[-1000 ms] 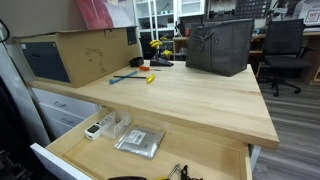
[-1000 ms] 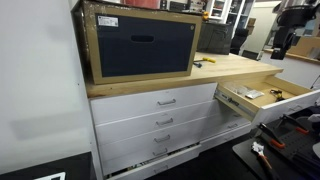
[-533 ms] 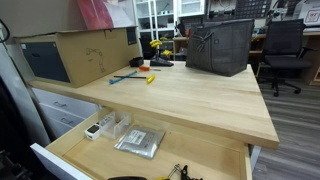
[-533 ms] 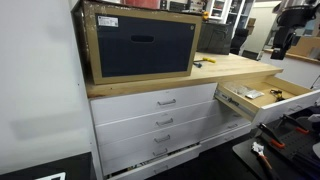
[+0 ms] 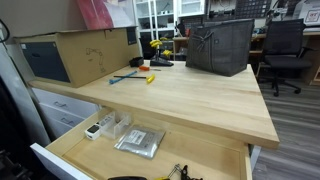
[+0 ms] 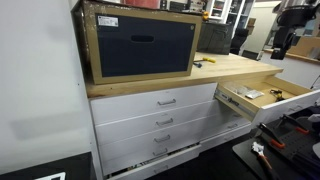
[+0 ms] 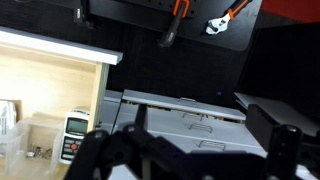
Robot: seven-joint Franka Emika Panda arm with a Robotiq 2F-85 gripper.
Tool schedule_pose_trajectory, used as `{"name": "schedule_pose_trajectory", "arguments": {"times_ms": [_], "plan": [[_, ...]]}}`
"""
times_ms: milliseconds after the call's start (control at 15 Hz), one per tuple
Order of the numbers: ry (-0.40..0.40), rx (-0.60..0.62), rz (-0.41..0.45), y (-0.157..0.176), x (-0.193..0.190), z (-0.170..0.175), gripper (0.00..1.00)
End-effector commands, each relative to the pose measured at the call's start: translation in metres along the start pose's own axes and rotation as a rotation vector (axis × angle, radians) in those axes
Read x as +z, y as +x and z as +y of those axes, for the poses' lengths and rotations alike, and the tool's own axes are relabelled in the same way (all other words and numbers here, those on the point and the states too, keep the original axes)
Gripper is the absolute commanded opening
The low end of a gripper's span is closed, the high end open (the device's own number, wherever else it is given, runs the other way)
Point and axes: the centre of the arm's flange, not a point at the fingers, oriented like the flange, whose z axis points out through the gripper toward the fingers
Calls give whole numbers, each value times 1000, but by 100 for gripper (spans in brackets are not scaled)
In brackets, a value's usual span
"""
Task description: Open the top left drawer
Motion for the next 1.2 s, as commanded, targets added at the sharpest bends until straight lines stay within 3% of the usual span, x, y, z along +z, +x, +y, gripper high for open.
{"name": "schedule_pose_trajectory", "arguments": {"times_ms": [0,400,1133], "plan": [[0,0,0,0,0,0,100],[-20,4,13,8,-2,0,100],[-47,-15,12,65,18,-10,100]]}}
